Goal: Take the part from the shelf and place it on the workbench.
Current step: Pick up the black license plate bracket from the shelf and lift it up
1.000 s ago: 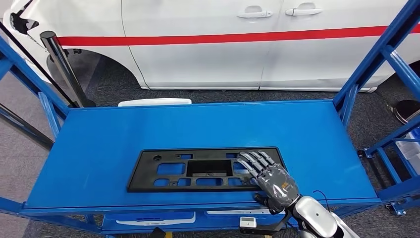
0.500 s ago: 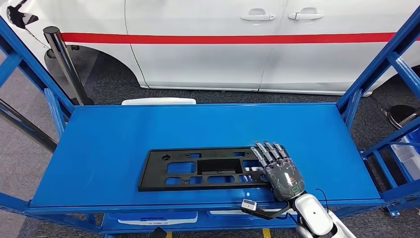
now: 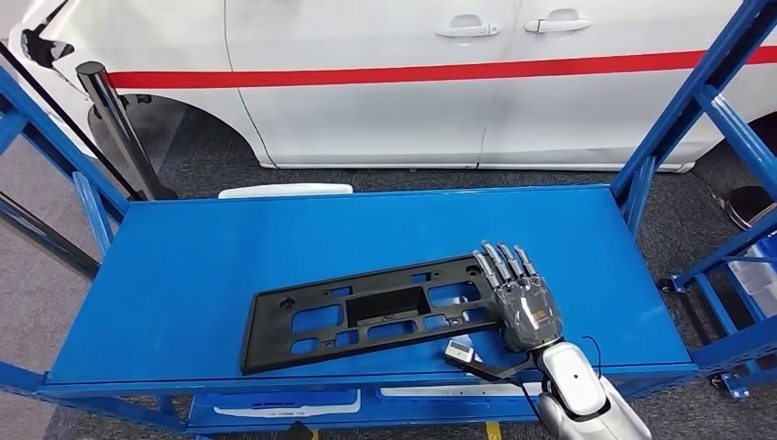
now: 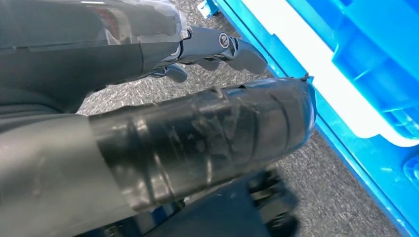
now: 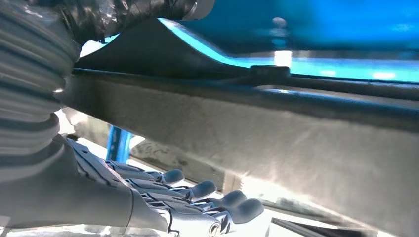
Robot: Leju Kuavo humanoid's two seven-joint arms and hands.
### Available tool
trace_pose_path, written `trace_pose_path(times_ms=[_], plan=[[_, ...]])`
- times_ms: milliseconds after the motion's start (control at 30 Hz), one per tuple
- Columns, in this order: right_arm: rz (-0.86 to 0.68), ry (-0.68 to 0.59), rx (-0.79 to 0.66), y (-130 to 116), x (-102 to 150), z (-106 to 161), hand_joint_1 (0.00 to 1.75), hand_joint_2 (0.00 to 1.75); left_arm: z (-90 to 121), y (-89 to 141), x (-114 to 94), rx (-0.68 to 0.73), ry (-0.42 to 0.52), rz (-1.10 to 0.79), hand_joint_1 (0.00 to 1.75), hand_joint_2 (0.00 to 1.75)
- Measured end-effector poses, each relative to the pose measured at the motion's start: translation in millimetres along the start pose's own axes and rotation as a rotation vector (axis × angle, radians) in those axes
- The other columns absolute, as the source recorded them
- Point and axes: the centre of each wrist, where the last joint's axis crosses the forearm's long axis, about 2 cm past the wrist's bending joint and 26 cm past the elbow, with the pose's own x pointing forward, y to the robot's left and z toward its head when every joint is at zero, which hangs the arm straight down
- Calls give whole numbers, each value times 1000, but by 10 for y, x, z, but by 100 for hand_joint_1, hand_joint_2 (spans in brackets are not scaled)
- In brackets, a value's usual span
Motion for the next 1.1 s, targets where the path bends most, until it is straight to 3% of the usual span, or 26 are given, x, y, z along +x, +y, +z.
trace_pose_path(times_ms=[433,467,567,600,667,867,1100], plan=[[-67,-2,-5,94,-24,-89,0,175,-18,17,37,1,-8,-8,0,0],[-68,-1,-2,101,-25,-87,16,175,-19,17,38,1,-8,-9,0,0],[-75,-2,9,125,-23,-72,134,175,-16,15,30,1,-6,-9,0,0],[-79,-5,11,130,-24,-69,160,175,-16,16,30,1,-6,-9,0,0],[-87,-14,11,133,-27,-68,165,175,-17,17,32,1,-7,-9,0,0],[-124,-54,34,141,-26,-70,161,175,-22,22,42,2,-10,-12,0,0],[-150,-83,53,116,-37,-136,174,175,-17,18,31,3,-9,-13,0,0]])
